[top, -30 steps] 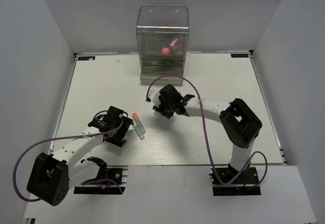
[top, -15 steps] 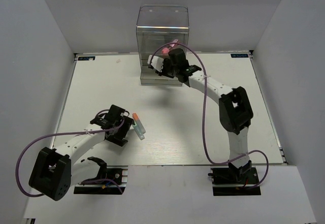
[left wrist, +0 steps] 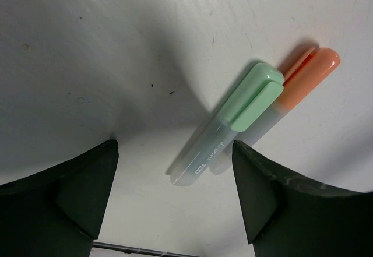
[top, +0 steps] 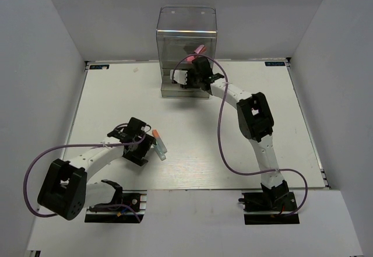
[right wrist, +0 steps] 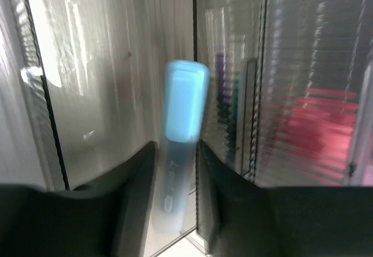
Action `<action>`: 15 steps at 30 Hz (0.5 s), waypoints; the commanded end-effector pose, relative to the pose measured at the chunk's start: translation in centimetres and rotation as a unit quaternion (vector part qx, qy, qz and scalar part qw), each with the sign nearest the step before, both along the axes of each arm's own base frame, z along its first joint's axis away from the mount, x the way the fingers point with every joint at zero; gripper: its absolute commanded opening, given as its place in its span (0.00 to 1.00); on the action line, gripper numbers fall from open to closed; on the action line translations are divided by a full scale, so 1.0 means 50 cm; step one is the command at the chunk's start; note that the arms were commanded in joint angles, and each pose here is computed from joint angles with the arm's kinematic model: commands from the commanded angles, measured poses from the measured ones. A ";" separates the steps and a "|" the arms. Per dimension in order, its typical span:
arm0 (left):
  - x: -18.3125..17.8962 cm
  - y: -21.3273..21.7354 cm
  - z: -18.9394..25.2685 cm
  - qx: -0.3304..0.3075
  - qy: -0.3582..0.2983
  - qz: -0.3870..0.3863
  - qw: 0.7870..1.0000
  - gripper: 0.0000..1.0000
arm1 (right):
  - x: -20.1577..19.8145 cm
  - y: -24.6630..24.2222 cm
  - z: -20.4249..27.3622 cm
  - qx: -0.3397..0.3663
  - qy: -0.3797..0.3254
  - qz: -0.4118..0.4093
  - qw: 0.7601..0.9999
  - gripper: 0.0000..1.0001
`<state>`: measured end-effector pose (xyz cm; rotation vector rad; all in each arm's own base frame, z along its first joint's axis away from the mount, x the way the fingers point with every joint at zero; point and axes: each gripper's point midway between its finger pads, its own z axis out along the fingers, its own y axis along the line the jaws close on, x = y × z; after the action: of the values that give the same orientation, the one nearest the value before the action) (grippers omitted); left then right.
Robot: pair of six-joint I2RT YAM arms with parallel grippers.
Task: Sort the stationery into containers
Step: Place the pen in the drawer.
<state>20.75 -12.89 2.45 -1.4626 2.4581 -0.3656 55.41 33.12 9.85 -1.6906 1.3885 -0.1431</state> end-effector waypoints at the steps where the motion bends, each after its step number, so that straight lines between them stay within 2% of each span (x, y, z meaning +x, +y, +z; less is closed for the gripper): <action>1: 0.015 -0.011 0.019 0.000 -0.007 -0.015 1.000 0.87 | 0.031 0.001 0.071 0.021 -0.041 -0.006 0.999 0.47; 2: 0.013 -0.010 0.012 0.005 -0.002 -0.021 1.000 0.87 | 0.020 -0.003 0.065 0.024 -0.031 -0.004 0.999 0.52; 4: 0.016 -0.011 0.009 0.007 0.003 -0.021 1.000 0.84 | 0.009 -0.006 0.104 0.043 -0.035 -0.005 0.998 0.56; 6: 0.019 -0.012 0.007 0.012 0.006 -0.030 0.999 0.82 | -0.015 -0.013 0.077 0.049 -0.014 -0.008 0.999 0.59; 7: 0.024 -0.015 0.009 0.012 0.005 -0.031 0.999 0.82 | -0.029 -0.013 0.073 0.058 -0.003 -0.011 0.998 0.59; 8: 0.024 -0.015 0.006 0.017 0.013 -0.035 0.999 0.82 | -0.043 -0.013 0.119 0.080 -0.005 -0.008 0.997 0.60; 9: 0.022 -0.013 0.000 0.021 0.018 -0.039 0.999 0.82 | -0.060 -0.024 0.095 0.080 0.015 -0.013 0.997 0.60; 11: 0.033 -0.018 0.000 0.024 0.020 -0.044 0.999 0.82 | -0.092 -0.021 0.153 0.119 0.022 -0.010 0.993 0.62; 14: 0.042 -0.022 -0.001 0.028 0.023 -0.054 0.998 0.82 | -0.140 -0.034 0.141 0.138 0.057 -0.014 0.989 0.62; 15: 0.047 -0.025 -0.004 0.030 0.027 -0.054 0.998 0.82 | -0.162 -0.039 0.167 0.149 0.054 -0.008 0.987 0.62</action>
<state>22.46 -13.86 2.08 -1.3847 2.5564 -0.2873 49.24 30.70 12.33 -1.5772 1.4930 0.0456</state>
